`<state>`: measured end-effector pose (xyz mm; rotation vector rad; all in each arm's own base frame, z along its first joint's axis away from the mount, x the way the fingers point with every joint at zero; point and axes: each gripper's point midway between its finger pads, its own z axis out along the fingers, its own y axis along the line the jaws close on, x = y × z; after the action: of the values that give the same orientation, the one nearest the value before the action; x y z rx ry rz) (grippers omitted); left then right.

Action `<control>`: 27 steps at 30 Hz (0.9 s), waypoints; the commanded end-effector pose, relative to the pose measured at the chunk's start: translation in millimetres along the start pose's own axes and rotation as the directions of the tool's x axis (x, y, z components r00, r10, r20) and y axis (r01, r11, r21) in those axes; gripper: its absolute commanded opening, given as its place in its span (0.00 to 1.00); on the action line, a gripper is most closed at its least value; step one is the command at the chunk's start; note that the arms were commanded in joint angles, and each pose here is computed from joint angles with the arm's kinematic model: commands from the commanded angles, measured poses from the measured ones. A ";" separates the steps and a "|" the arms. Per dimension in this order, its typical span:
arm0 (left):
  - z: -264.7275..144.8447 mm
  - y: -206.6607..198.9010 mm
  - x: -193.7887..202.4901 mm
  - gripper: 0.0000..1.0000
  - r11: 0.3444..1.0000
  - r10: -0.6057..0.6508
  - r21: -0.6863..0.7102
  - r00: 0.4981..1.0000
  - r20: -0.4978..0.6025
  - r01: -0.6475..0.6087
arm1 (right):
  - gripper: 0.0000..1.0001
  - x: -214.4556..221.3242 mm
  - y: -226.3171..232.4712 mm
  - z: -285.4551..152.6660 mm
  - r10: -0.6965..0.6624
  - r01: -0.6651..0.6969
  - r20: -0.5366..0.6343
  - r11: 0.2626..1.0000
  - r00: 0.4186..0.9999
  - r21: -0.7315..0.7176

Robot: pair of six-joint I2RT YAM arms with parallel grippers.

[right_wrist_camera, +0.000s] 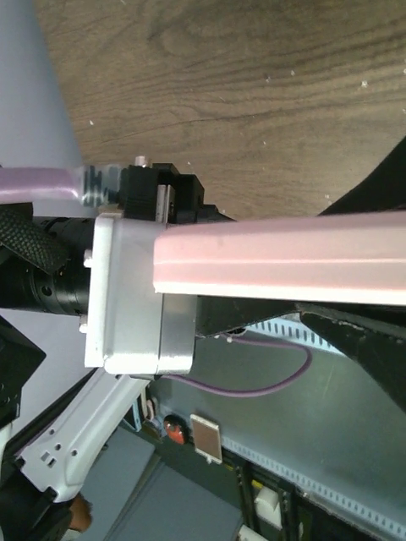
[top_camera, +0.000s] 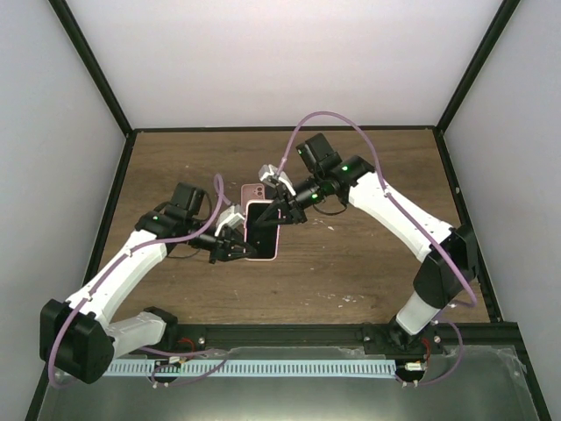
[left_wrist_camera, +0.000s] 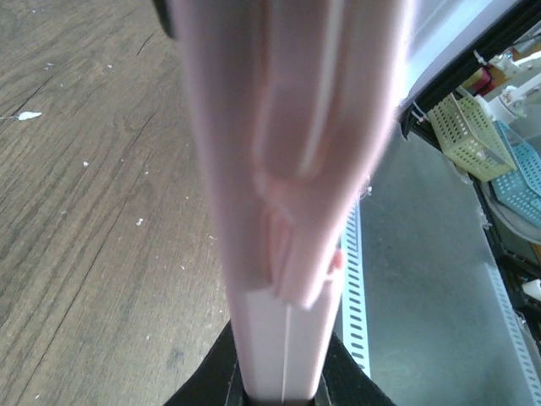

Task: Take the phone out of the phone case
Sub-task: Pick up the phone at the center of the board.

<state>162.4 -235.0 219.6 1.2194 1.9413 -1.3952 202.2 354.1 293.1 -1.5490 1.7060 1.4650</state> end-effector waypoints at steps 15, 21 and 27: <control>-49.3 1.3 -31.7 0.65 0.980 0.120 -0.186 0.962 0.247 -0.074 | 0.01 -62.1 10.7 -66.5 -0.026 0.037 0.225 0.998 0.974 -0.044; -53.1 -1.2 -38.1 0.60 0.986 0.091 -0.163 0.954 0.285 -0.045 | 0.01 -63.6 19.3 -74.5 0.020 0.020 0.258 0.988 0.966 -0.150; -57.9 -3.2 -55.0 0.57 0.990 0.052 -0.140 0.941 0.334 -0.005 | 0.01 -59.0 22.5 -73.9 0.032 0.011 0.259 0.986 0.965 -0.164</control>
<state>191.8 -201.8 268.0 0.9126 1.7817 -1.2758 245.9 321.0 347.8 -1.3022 1.6093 1.7093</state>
